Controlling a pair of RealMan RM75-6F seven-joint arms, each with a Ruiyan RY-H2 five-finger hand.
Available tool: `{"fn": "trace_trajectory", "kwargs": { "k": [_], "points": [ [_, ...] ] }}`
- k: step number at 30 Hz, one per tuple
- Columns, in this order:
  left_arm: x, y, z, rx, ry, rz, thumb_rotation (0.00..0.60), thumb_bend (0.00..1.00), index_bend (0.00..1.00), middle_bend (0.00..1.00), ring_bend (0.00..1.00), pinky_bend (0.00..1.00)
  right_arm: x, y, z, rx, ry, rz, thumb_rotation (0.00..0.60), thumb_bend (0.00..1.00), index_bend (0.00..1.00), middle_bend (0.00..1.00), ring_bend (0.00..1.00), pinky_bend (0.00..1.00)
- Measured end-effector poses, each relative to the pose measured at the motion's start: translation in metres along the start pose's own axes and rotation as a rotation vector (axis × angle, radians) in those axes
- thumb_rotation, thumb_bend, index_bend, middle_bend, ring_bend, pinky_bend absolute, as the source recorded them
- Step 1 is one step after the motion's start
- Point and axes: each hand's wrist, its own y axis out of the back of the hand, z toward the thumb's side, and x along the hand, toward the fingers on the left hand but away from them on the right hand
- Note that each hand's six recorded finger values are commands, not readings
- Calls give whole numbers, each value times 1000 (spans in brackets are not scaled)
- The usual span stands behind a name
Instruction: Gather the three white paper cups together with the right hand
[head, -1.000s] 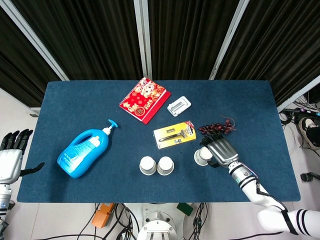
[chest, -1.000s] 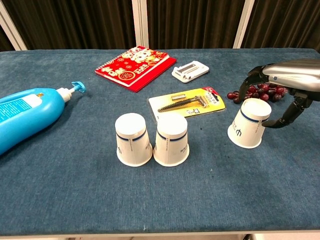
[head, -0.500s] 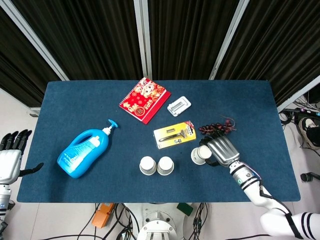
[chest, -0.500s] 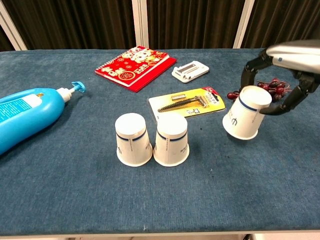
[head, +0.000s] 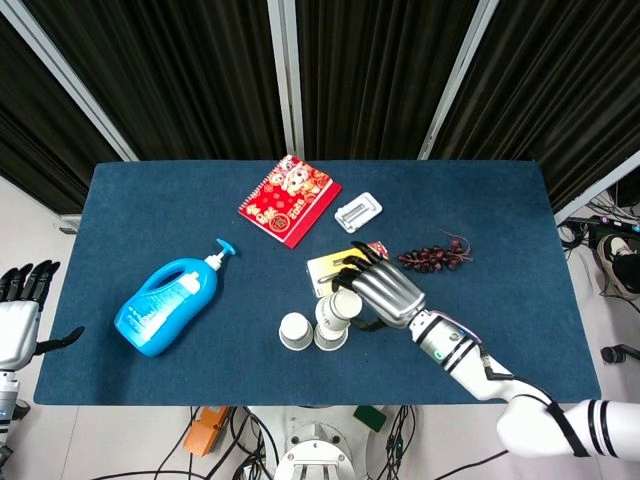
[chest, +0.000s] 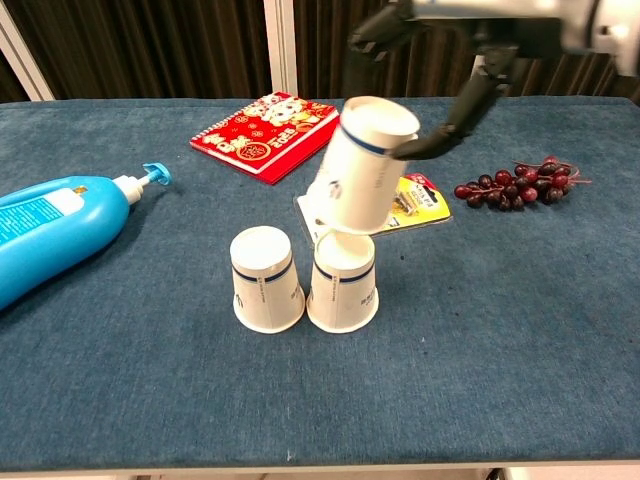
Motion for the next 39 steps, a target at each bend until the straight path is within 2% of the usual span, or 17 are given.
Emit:
{"fn": "trace_trajectory", "kwargs": {
  "k": [4,12,26,39],
  "points": [
    [0,-1,-2,-1,3,-2,518,149,20,60,0,0,-17,-4,18,18,35,29,600,415,501,431,244,56],
    [-1,-5,-7,-9,13,-7,521,148,20,60,0,0,-34,-13,39,52,53,67,600,415,481,431,243,56],
    [-1,-9,-9,-17,14,-7,518,149,20,60,0,0,-34,-17,43,75,47,80,600,415,391,374,197,55],
    [0,-9,-8,-4,19,-5,519,148,20,60,0,0,-34,-19,41,82,51,86,600,415,266,283,139,22]
  ]
}}
